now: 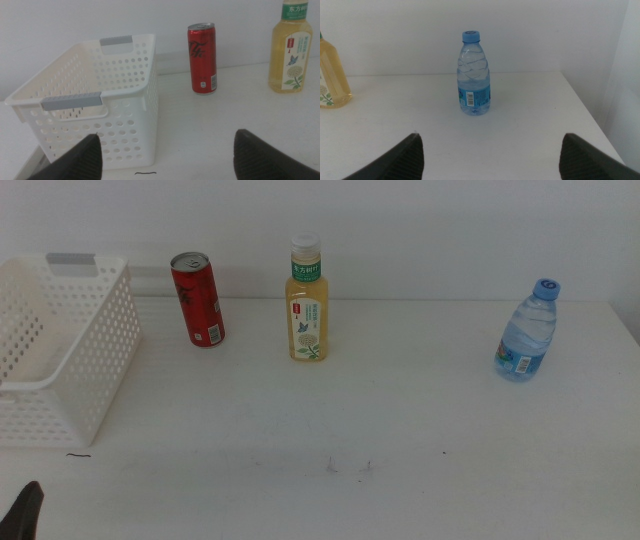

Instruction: Use arms to grab the bottles and put them into the dustbin to the left of the table.

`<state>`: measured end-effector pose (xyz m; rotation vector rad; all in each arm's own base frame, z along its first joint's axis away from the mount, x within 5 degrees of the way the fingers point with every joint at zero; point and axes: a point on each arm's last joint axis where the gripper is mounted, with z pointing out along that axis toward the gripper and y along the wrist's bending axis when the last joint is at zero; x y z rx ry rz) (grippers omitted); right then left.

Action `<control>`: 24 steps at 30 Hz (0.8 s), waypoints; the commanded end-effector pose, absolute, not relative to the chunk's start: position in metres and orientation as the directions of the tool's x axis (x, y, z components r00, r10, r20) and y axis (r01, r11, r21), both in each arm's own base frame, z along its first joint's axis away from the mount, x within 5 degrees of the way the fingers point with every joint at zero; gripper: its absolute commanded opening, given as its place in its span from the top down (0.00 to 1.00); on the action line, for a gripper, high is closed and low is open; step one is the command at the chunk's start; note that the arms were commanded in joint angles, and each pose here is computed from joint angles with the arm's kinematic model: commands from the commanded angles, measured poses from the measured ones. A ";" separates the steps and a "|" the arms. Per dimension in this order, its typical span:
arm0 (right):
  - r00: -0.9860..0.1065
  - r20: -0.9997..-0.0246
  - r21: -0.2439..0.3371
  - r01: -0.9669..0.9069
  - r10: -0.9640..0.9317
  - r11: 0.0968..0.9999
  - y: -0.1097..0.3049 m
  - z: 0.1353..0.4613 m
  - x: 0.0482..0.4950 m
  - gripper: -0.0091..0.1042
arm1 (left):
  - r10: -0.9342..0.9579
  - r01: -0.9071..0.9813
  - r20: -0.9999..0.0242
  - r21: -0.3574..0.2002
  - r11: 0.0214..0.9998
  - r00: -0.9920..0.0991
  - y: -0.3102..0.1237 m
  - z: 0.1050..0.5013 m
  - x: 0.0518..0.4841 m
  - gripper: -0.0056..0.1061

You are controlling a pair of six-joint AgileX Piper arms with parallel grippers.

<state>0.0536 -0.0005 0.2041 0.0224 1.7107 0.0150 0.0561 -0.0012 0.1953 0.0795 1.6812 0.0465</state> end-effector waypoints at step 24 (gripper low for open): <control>-0.132 -0.991 0.009 0.015 0.011 1.000 -0.001 0.204 0.054 0.10 | 0.102 0.224 -0.994 0.094 0.970 -0.027 -0.030 0.196 0.132 0.17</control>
